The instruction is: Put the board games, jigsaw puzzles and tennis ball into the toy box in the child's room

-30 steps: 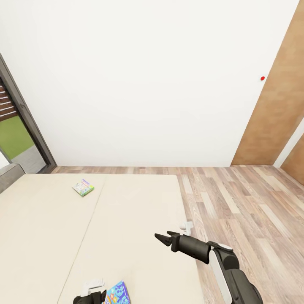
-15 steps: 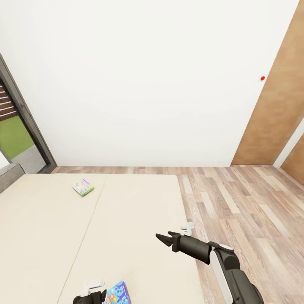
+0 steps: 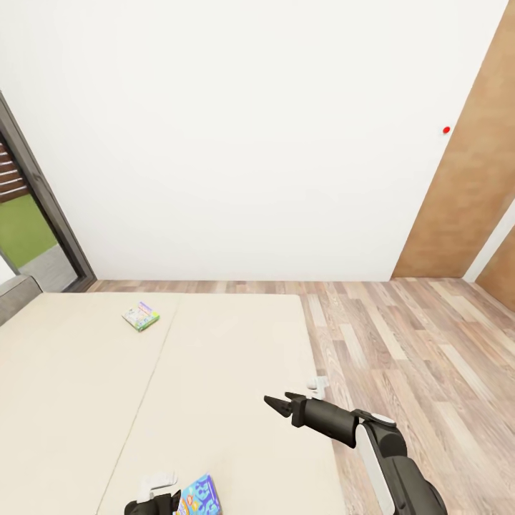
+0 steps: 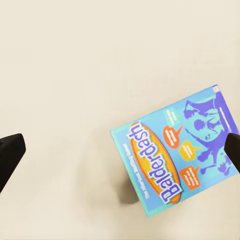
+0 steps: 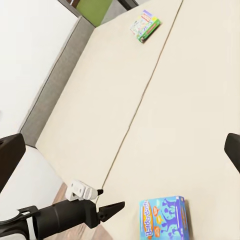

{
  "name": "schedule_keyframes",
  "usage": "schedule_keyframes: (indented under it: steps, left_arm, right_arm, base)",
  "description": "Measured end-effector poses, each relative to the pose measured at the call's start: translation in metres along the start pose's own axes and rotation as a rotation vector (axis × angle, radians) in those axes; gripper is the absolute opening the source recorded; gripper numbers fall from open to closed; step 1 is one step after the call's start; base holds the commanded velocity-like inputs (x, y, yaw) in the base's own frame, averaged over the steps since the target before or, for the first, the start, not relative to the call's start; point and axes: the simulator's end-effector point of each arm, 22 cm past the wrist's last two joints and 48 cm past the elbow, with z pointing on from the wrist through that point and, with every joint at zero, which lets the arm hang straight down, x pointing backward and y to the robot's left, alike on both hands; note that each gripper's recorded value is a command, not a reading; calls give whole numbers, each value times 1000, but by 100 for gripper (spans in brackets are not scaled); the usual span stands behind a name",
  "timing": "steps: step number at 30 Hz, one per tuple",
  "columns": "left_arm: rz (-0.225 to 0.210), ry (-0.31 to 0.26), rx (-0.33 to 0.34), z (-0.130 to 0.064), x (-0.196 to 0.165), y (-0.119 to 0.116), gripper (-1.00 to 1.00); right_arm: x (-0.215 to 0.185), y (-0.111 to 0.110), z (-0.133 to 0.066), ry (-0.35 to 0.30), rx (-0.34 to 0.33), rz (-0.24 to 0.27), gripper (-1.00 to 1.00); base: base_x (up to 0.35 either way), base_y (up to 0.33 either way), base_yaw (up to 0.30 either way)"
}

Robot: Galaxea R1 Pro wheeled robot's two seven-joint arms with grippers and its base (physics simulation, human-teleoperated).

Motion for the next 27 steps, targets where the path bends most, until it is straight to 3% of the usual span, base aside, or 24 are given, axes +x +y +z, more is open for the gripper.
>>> schedule_keyframes:
  steps: [27]
  left_arm:
    - [2, 42, -6, 5, 21, 3, 100]
  right_arm:
    - [24, -21, 7, 41, 22, 59, 100]
  base:
    - [0, 0, 0]
